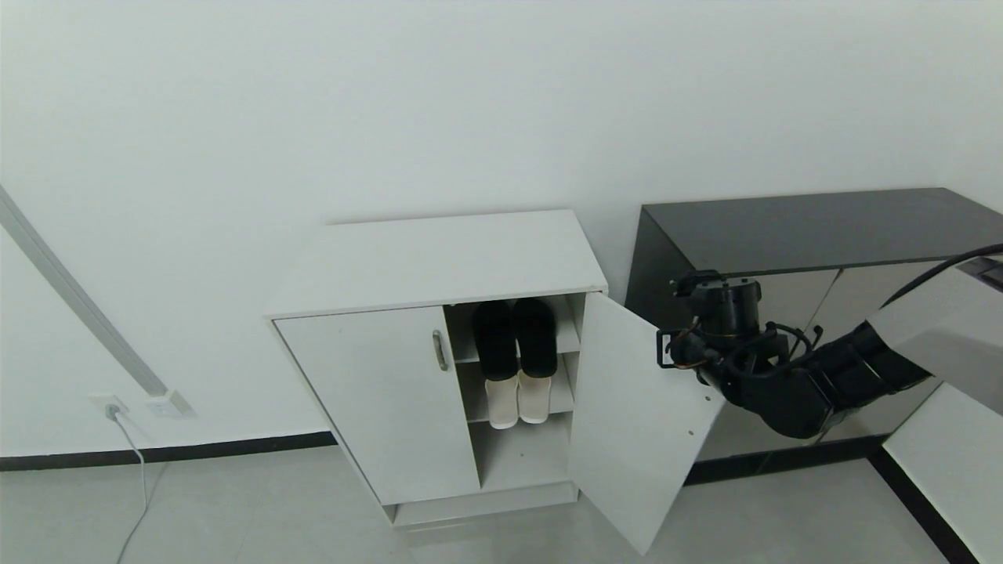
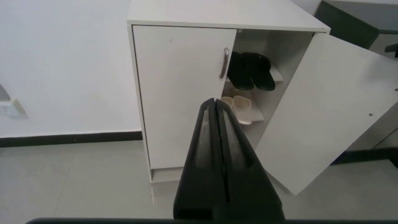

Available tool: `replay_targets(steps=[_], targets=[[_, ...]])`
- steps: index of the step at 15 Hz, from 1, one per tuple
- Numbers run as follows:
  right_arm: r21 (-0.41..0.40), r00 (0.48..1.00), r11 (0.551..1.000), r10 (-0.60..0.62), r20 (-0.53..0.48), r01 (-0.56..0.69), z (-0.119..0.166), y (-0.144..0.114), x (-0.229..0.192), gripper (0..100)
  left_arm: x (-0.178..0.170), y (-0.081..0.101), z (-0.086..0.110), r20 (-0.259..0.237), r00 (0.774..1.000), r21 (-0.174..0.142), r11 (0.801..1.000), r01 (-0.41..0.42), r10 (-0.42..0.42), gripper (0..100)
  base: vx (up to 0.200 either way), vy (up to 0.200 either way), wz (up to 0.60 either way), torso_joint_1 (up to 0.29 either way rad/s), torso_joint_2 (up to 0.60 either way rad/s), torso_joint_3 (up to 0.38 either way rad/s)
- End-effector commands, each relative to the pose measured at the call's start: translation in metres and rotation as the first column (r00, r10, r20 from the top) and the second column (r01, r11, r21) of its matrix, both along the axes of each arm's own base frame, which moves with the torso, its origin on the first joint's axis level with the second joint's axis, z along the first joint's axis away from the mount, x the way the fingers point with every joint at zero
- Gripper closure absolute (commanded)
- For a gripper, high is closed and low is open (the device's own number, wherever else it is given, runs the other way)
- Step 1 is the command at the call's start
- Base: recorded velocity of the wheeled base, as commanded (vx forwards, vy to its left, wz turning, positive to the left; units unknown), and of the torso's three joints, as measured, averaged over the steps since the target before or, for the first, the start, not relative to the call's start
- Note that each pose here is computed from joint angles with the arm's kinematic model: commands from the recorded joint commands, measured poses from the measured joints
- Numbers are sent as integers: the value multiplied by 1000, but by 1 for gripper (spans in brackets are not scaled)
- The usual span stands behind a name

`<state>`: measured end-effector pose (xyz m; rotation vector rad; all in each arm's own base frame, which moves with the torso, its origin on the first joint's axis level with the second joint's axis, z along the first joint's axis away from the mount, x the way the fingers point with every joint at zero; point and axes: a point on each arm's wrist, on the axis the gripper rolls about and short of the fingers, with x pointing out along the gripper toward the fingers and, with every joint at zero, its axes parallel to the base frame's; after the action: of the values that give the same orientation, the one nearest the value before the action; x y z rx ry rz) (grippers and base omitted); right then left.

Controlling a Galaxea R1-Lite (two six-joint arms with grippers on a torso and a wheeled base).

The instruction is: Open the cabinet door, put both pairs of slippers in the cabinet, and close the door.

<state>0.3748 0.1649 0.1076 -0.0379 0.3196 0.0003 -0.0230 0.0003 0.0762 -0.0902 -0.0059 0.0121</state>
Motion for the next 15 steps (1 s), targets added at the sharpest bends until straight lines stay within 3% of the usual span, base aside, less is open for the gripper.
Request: replay_targets(steps=[1, 9, 15], targets=[[-5, 1000, 1000, 0, -11, 0, -5, 1, 1, 100, 0, 0, 0, -1, 1000, 0, 1000, -1, 1, 100, 0, 0, 0, 0, 0, 0], [-10, 999, 999, 37, -18, -38, -5, 14, -10, 100, 0, 0, 0, -1, 1000, 0, 1000, -1, 1, 100, 0, 0, 0, 0, 0, 0], [5, 979, 979, 204, 11, -204, 23, 53, -73, 100, 0, 0, 0, -2, 1000, -2, 1000, -1, 1, 100, 0, 0, 0, 0, 0, 0]])
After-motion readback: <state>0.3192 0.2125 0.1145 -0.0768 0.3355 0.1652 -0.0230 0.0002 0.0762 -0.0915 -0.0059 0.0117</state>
